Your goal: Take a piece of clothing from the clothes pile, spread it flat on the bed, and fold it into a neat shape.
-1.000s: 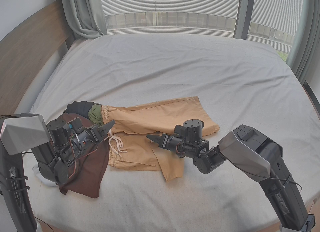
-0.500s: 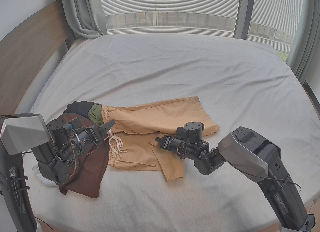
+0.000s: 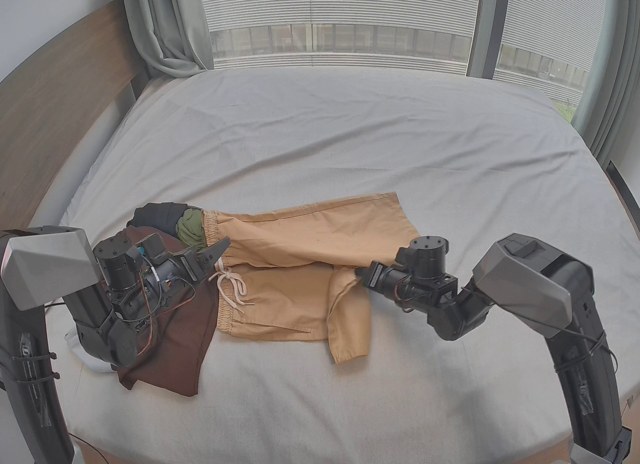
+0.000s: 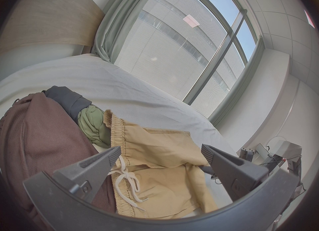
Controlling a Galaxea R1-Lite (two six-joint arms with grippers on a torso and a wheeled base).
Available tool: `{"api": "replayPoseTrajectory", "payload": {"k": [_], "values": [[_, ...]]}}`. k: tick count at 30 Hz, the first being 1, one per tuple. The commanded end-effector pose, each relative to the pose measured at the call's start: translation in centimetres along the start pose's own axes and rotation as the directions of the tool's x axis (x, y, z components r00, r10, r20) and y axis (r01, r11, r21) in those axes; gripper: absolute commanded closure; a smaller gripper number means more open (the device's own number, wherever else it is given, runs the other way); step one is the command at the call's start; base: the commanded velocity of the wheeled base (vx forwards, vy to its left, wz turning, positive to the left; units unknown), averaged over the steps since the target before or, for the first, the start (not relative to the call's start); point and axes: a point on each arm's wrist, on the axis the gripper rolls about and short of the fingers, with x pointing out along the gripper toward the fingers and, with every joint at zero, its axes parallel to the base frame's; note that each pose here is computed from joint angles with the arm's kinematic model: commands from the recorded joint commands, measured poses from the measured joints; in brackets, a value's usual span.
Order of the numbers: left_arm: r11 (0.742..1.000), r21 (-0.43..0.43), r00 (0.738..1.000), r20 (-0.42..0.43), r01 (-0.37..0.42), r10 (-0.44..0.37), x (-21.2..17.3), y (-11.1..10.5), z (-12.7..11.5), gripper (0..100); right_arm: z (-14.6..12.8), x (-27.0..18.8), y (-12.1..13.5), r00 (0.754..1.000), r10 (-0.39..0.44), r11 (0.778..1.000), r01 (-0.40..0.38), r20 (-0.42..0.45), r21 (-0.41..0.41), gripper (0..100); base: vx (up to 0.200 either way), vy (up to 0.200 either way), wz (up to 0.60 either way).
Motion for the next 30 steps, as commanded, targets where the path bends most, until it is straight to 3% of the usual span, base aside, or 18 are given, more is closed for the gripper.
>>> {"api": "replayPoseTrajectory", "payload": {"k": [1,15,30], "values": [[1.0,-0.001,1.0,-0.004,-0.001,0.001,0.1,0.0,-0.1,0,2.9,-2.3,-1.1,0.998,-0.034,0.999,0.033,0.056,0.016,100,0.0,0.0,0.0],[1.0,-0.004,1.0,-0.018,-0.002,0.002,0.2,0.2,-0.7,0,4.4,-5.8,-6.3,0.984,-0.156,0.986,0.151,0.089,0.069,100,0.0,0.0,0.0],[1.0,-0.005,1.0,-0.024,-0.005,0.005,0.2,0.3,-0.9,0,6.6,-7.7,-9.7,0.963,-0.229,0.973,0.227,0.14,0.032,100,0.0,0.0,0.0]]}}
